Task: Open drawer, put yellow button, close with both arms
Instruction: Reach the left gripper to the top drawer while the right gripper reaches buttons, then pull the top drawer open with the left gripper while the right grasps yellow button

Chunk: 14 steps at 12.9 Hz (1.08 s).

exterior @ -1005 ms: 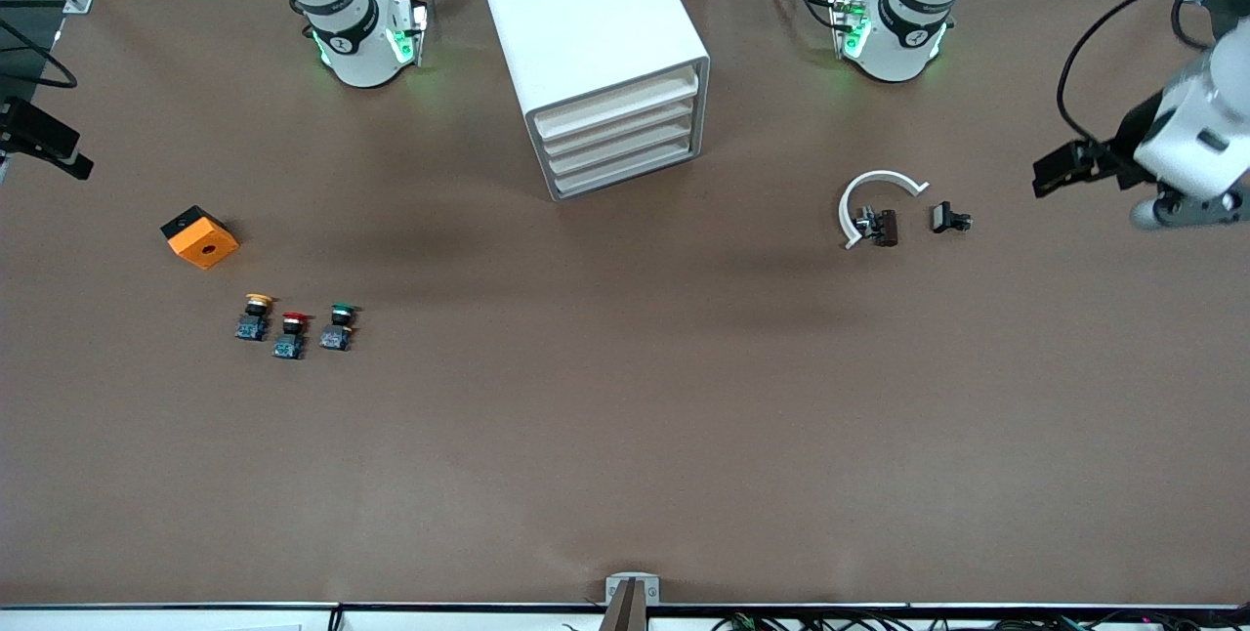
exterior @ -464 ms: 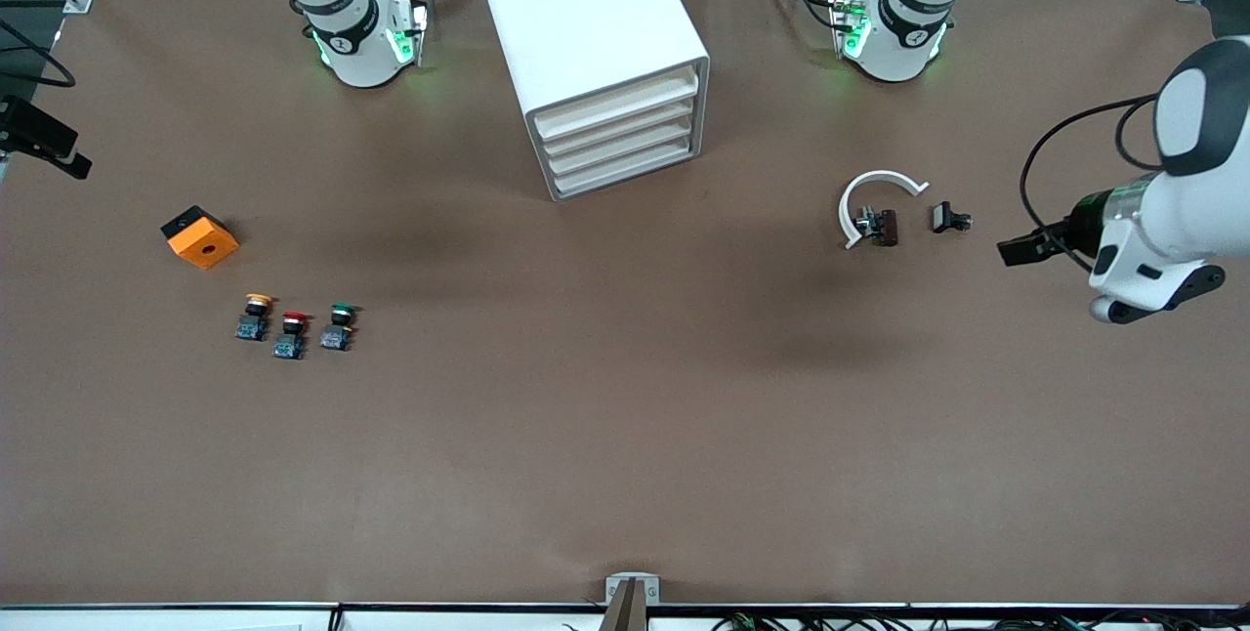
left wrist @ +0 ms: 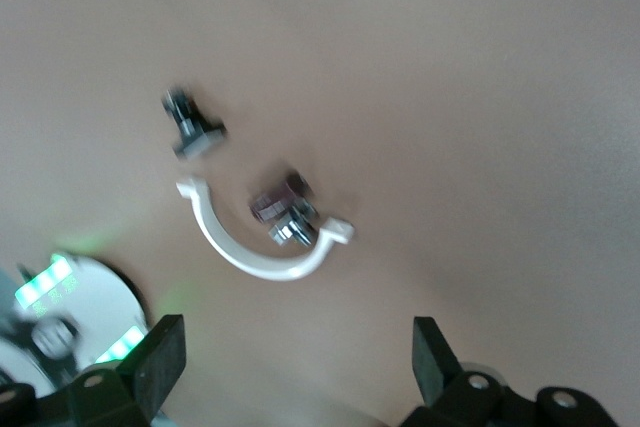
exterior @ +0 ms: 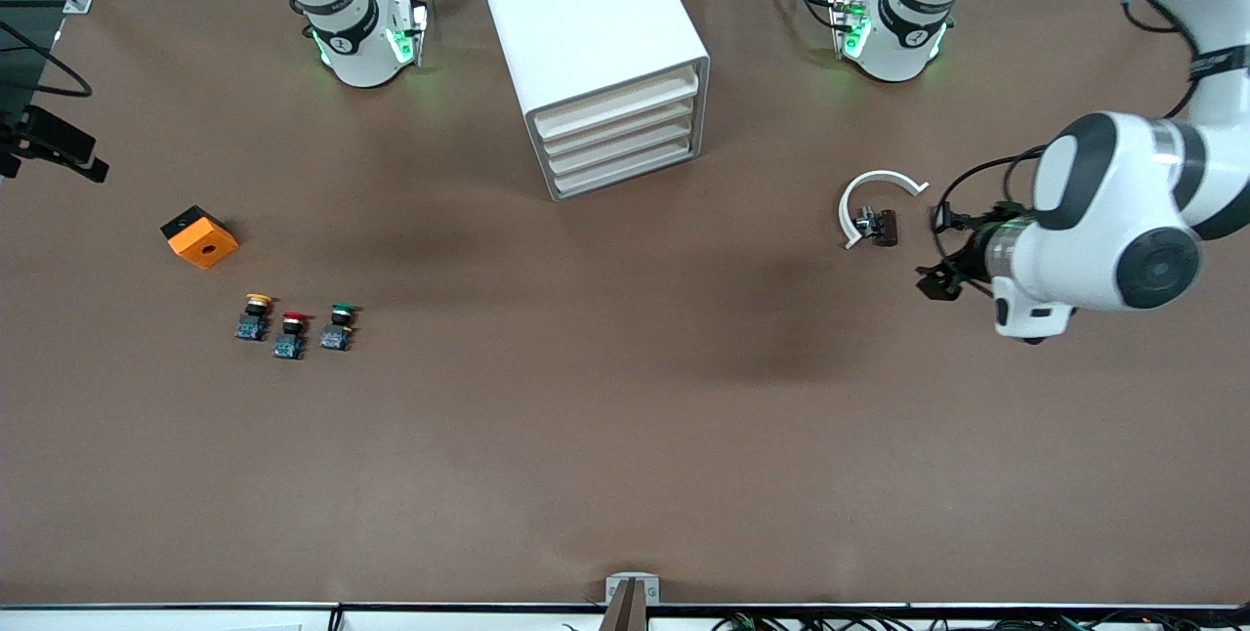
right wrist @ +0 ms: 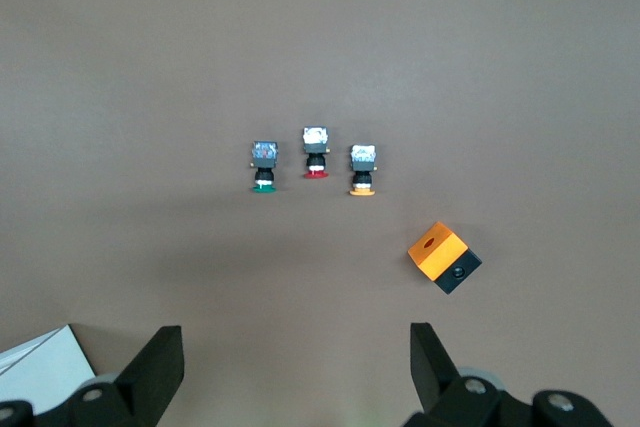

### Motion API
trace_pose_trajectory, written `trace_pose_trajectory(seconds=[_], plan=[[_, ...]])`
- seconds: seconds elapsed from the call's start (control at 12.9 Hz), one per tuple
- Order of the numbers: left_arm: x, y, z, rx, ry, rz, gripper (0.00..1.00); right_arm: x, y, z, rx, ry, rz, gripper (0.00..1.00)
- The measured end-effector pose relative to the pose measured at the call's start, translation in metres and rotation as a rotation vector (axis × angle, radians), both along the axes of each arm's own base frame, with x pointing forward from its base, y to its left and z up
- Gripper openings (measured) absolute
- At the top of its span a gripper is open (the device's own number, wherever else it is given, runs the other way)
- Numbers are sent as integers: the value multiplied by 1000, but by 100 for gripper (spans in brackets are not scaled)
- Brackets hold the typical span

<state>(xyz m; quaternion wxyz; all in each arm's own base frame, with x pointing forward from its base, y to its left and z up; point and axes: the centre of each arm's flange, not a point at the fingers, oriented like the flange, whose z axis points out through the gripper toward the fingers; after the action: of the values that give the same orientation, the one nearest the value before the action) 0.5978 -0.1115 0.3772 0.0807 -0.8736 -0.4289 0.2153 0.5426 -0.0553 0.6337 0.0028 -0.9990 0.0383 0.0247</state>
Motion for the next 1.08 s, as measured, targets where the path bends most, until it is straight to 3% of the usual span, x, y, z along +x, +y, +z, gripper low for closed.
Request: trace_pose_trajectory(seconds=[0.31,0.46,0.62,0.85,1.08], plan=[[-2,-41,-50,140,137,393,100,32,-11,-92,-2,173,-19,100],[-2,-59,-62,151,224,561,100,52,-21,-143,-21,207,-30,100],[-6,-81,-67,118,334,691,100,63,-37,-196,-32,174,-44,100],[-23,-137,-75,108,480,777,100,53,-63,-270,-38,83,-29,100],[-50,-191,-90,214,619,840,100,35,-66,-331,-49,14,-20,100]])
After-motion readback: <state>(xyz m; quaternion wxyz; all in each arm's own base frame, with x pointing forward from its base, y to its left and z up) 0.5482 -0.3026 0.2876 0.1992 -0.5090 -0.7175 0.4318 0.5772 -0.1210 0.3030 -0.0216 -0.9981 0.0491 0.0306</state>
